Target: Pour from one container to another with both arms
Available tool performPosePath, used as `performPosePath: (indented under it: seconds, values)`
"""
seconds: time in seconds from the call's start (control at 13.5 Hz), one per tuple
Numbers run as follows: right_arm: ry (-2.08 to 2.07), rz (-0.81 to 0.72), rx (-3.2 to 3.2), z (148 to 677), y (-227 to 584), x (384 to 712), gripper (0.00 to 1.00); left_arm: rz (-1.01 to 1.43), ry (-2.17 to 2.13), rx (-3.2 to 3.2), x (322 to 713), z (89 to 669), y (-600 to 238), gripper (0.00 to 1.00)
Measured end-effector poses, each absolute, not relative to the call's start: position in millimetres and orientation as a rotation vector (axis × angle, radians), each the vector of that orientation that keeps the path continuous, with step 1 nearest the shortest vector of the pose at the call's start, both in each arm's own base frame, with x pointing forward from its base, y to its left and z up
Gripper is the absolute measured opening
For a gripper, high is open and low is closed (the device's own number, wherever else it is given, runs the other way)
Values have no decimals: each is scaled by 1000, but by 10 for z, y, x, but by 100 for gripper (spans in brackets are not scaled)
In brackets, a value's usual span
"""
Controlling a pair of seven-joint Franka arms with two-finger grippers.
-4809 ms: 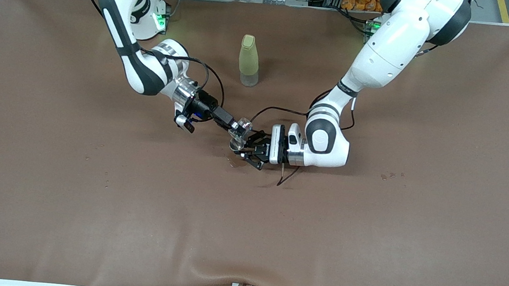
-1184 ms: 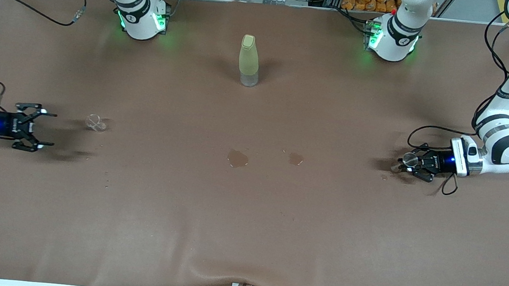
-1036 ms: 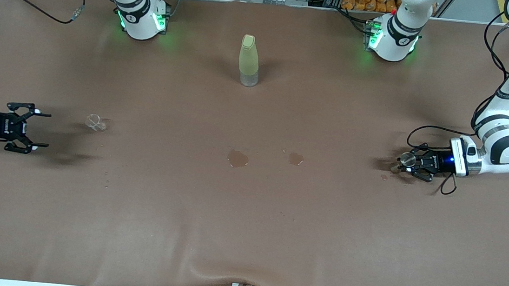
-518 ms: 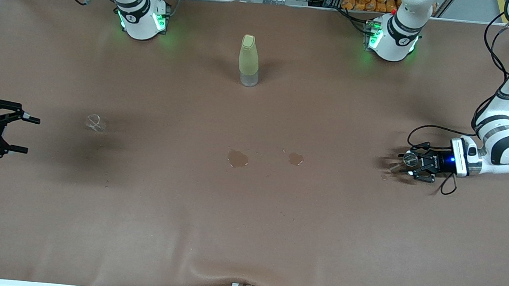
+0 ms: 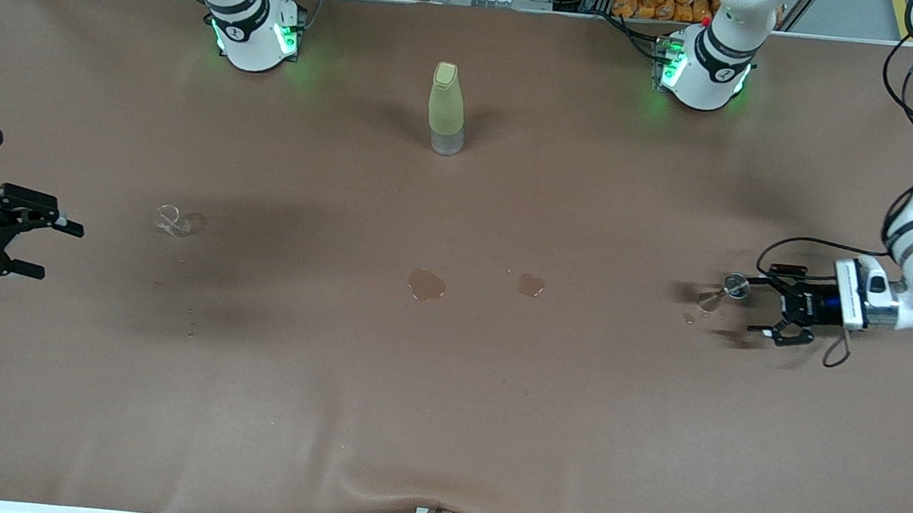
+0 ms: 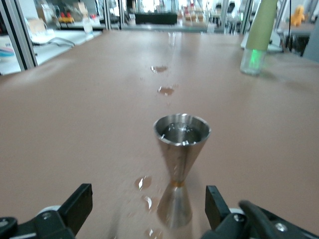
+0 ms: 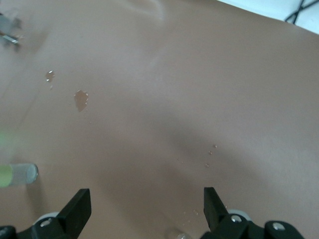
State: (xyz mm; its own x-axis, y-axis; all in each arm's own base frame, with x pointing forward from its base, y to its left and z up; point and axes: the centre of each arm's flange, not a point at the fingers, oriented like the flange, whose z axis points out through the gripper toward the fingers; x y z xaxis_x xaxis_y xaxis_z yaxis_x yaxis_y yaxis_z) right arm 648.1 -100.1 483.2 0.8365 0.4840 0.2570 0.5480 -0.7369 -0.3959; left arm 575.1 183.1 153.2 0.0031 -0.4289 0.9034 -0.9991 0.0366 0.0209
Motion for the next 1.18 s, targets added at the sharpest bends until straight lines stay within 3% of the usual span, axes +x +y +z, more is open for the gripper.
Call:
performPosePath:
  seconds: [0.37, 0.74, 1.18]
  values:
    - [-462, -84, -2645, 5187, -733, 6290, 100, 652, -1575, 1720, 6082, 2326, 2147, 100]
    - [-268, 68, -2781, 5448, -219, 6126, 100, 434, -1443, 1967, 6122, 3250, 2188, 100]
    - [-201, 70, -3004, 5923, -359, 5842, 100, 114, -1268, 2308, 6226, 4291, 1378, 100]
